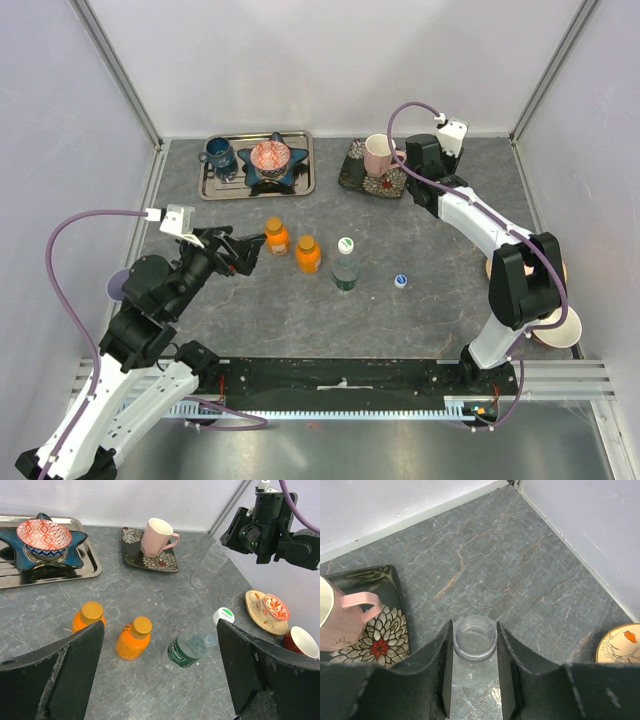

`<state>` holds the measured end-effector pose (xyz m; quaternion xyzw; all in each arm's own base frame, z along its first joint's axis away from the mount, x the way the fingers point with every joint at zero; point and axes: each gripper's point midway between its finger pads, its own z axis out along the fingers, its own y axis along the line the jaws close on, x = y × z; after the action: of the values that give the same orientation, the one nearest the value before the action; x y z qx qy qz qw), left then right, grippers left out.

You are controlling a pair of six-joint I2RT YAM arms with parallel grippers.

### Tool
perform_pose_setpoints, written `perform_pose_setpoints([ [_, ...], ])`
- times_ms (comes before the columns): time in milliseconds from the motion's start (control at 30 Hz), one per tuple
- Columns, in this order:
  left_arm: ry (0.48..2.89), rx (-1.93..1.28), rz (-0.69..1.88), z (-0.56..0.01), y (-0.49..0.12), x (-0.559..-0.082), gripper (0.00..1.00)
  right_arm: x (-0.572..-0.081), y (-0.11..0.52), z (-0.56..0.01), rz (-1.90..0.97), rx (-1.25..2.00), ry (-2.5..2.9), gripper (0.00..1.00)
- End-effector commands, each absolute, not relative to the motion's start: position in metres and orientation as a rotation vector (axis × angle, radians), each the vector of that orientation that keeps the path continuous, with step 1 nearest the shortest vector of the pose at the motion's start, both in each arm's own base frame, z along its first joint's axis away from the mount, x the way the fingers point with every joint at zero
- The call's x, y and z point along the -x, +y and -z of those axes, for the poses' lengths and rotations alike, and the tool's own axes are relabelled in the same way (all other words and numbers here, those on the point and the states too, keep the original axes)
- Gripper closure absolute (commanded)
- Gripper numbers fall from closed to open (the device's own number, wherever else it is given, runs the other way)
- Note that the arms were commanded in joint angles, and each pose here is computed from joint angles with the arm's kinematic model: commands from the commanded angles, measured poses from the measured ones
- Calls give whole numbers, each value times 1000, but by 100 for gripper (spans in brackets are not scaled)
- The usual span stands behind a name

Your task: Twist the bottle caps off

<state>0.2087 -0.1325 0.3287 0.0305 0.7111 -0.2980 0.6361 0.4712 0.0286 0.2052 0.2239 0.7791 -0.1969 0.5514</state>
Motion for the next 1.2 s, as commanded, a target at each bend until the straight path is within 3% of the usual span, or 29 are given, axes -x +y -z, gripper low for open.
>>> perform_pose_setpoints([
  [0,1622,-39,708,-328,-134,-210,1,-472,34,-207,399,-560,1822,100],
  [400,1635,-62,728,-326,-141,-212,1,-461,43,-197,316,-525,1914,58],
  [567,1640,-72,732,-324,-143,-211,1,-459,42,-199,312,-527,1917,54],
  [900,1641,-86,745,-324,-147,-212,1,-458,42,-204,304,-530,1923,36],
  [1167,1643,-93,749,-324,-149,-213,1,-459,42,-213,289,-534,1905,29],
])
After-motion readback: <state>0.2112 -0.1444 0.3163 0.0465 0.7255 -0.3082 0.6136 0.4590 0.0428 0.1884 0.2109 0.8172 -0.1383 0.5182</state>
